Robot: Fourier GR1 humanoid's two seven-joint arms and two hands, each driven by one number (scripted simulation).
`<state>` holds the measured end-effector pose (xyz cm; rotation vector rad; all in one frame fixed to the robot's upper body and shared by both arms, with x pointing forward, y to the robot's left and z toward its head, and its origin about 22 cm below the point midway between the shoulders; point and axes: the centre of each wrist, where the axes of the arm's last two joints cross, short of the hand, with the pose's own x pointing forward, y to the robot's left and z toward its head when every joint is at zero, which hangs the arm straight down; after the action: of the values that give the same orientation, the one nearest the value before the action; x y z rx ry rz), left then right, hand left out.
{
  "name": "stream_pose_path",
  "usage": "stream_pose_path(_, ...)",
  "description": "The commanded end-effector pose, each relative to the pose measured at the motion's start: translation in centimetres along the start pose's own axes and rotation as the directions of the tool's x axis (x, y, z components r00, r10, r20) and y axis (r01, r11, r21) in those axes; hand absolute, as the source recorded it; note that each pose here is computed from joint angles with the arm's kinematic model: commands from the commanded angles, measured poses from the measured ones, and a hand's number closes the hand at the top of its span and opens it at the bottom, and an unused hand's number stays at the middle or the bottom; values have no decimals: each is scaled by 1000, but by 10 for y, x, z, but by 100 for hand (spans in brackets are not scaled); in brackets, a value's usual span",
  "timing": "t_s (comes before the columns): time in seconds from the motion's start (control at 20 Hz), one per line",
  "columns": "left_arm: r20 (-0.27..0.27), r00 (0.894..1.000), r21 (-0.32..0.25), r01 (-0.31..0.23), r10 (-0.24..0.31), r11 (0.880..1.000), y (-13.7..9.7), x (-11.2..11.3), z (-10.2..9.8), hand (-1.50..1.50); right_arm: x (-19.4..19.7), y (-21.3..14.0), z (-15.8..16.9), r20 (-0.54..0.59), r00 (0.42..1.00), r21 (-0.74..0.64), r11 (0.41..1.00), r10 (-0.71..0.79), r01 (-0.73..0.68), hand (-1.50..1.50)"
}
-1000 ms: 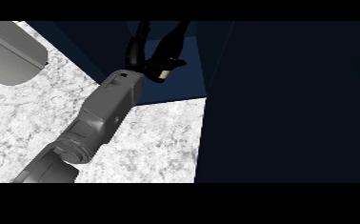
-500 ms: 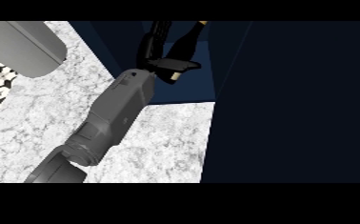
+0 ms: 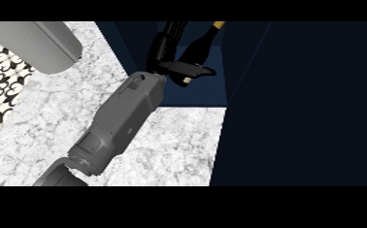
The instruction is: Pick up the wine, place it into the cabinet and close the cabinet
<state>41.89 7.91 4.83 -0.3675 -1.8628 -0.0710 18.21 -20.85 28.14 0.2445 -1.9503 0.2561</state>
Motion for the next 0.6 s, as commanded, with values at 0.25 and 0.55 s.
stream_pose_path(0.25,6,1000,-106,-29,30,994,-59,26,34,-150,6,4,14,23,1000,-8,1000,20,-19,-150)
stream_pose_path(0.55,31,997,-32,-65,66,997,-94,47,79,-150,16,7,11,16,1000,11,1000,-5,5,-150)
